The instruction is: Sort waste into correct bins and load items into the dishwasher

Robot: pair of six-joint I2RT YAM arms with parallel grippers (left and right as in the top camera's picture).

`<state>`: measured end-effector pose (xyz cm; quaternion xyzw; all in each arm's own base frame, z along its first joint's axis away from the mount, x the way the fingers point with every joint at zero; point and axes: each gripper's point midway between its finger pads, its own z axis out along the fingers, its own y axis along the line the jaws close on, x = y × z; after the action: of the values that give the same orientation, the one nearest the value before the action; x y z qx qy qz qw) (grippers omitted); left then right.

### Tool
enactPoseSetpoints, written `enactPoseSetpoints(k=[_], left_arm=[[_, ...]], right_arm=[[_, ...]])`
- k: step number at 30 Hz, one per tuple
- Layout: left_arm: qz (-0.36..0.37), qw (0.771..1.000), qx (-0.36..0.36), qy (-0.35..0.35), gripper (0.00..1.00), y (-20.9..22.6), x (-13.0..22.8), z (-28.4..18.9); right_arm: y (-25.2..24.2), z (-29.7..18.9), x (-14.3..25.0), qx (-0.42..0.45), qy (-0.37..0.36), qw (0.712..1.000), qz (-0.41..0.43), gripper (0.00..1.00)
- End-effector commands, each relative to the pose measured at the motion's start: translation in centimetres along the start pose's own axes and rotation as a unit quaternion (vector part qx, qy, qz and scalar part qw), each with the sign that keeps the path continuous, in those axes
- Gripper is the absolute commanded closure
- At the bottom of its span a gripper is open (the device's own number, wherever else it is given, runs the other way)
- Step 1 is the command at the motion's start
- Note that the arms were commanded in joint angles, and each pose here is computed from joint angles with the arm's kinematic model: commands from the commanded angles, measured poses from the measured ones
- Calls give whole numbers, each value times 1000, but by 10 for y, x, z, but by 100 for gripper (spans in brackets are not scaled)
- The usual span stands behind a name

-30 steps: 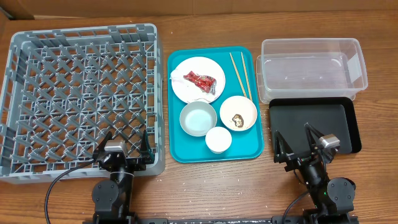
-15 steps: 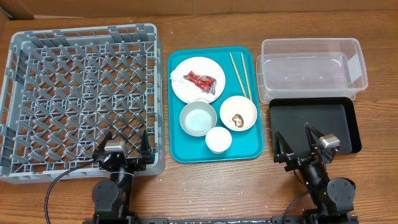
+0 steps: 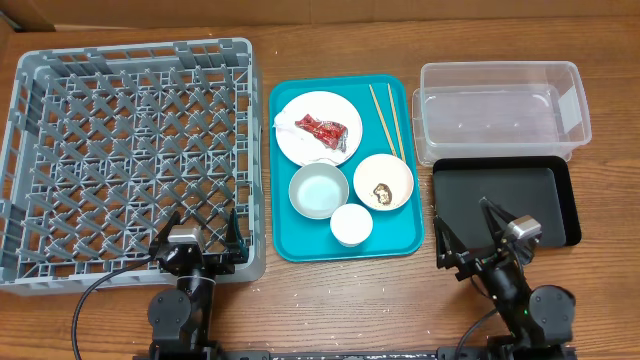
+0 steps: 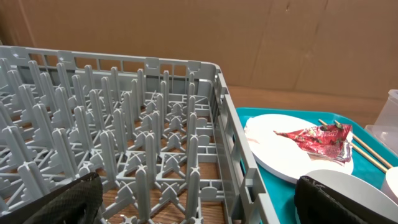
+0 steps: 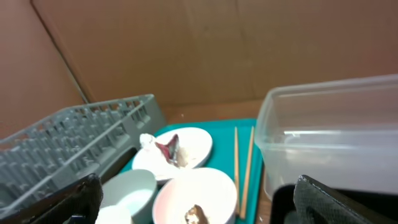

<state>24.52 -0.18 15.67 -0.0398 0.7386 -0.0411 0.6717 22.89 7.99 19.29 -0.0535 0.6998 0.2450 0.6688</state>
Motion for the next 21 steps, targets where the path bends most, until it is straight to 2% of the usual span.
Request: enactPoseSetpoints(k=[1, 6, 12, 13, 15, 16, 20, 21], left_arm=[[9, 1000, 4, -2, 0, -1, 2, 0], [9, 1000, 4, -2, 0, -1, 2, 0], [9, 1000, 4, -2, 0, -1, 2, 0], [9, 1000, 4, -2, 0, -1, 2, 0], [9, 1000, 4, -2, 0, -1, 2, 0], [9, 1000, 4, -2, 0, -1, 2, 0], [9, 1000, 4, -2, 0, -1, 2, 0], [9, 1000, 4, -2, 0, -1, 2, 0]], right_arm=[[26, -5, -52, -33, -28, 999, -13, 0], [44, 7, -89, -53, 24, 998, -26, 0], [46, 47, -127, -44, 110, 993, 7, 0], [47, 66, -132, -52, 145, 988, 16, 0], [50, 90, -132, -76, 193, 978, 27, 0], [53, 123, -124, -93, 255, 961, 51, 0], [69, 169, -93, -118, 330, 936, 41, 0], [76, 188, -73, -114, 359, 925, 35, 0]])
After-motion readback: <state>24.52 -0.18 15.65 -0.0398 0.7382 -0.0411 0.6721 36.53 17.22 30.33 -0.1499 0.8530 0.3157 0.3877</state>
